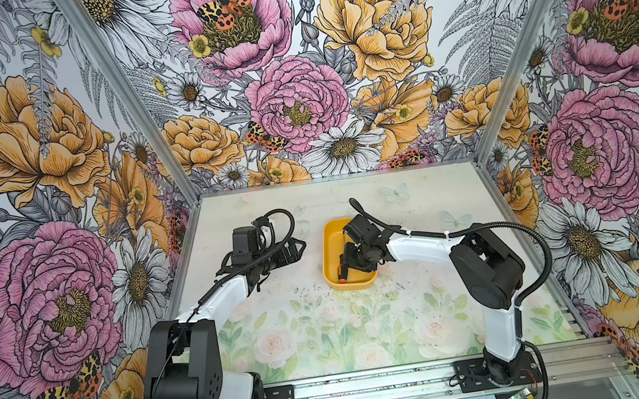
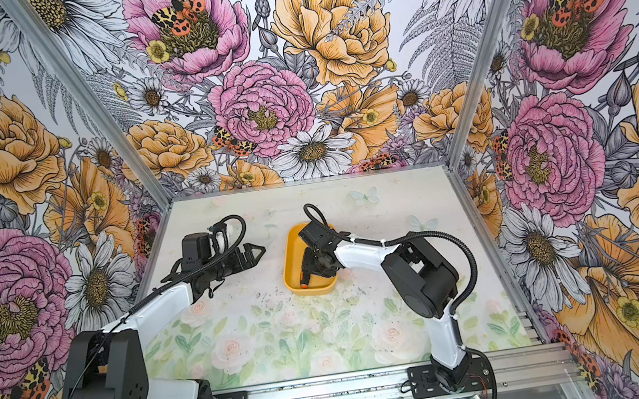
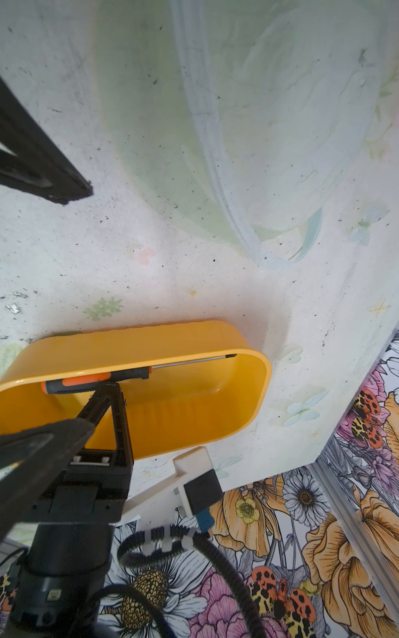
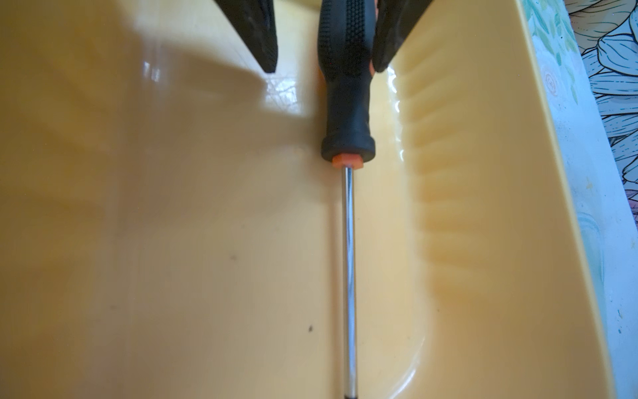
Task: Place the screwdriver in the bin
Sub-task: 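Lower the screwdriver into the yellow bin with the right gripper, then open the right gripper and raise it away from the bin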
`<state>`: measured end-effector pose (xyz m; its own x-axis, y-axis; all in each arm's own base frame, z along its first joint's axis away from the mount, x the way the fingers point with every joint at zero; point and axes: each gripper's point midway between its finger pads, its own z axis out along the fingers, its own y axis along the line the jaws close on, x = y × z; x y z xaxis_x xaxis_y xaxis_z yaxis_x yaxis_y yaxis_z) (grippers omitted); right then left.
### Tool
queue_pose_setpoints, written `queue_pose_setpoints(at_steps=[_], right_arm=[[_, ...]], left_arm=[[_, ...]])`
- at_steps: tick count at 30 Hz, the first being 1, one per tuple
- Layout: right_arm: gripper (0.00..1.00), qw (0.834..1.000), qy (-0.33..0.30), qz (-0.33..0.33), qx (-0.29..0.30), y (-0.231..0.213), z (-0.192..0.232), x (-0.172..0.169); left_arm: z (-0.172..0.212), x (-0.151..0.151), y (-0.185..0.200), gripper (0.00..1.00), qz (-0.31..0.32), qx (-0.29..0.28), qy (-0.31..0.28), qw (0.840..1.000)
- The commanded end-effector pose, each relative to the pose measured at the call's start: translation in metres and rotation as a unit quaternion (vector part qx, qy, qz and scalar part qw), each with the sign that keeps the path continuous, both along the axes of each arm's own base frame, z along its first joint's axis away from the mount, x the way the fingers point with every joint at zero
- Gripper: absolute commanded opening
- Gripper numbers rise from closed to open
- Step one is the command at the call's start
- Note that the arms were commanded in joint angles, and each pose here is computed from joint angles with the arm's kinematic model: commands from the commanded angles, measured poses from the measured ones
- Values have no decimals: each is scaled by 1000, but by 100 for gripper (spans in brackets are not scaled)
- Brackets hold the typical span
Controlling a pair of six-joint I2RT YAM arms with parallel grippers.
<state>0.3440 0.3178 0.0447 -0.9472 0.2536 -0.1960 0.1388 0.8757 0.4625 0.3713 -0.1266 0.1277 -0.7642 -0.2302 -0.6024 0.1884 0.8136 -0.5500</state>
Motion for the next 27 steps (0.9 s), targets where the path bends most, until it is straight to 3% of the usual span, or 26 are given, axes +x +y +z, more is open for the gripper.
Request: queue_pose_setpoints(at_steps=[1,10,19,22,27], right_arm=[[51,1000,-14,3,6,2,6,11],[61,996,-74,56,17,4,46,18],[61,972,-167,160,31,-8,104,19],[61,956,-237,171,-27,-33,126,24],[62,904,-342,196,-167,-89,160,28]], left_arm=[[7,4,-5,99,-9,-9,-10,1000],[10,4,-6,99,-10,-7,-11,1000],[12,3,-4,99,-9,0,-10,1000],[16,3,-2,99,-5,5,-17,1000],[35,5,10,99,22,26,-52,998]])
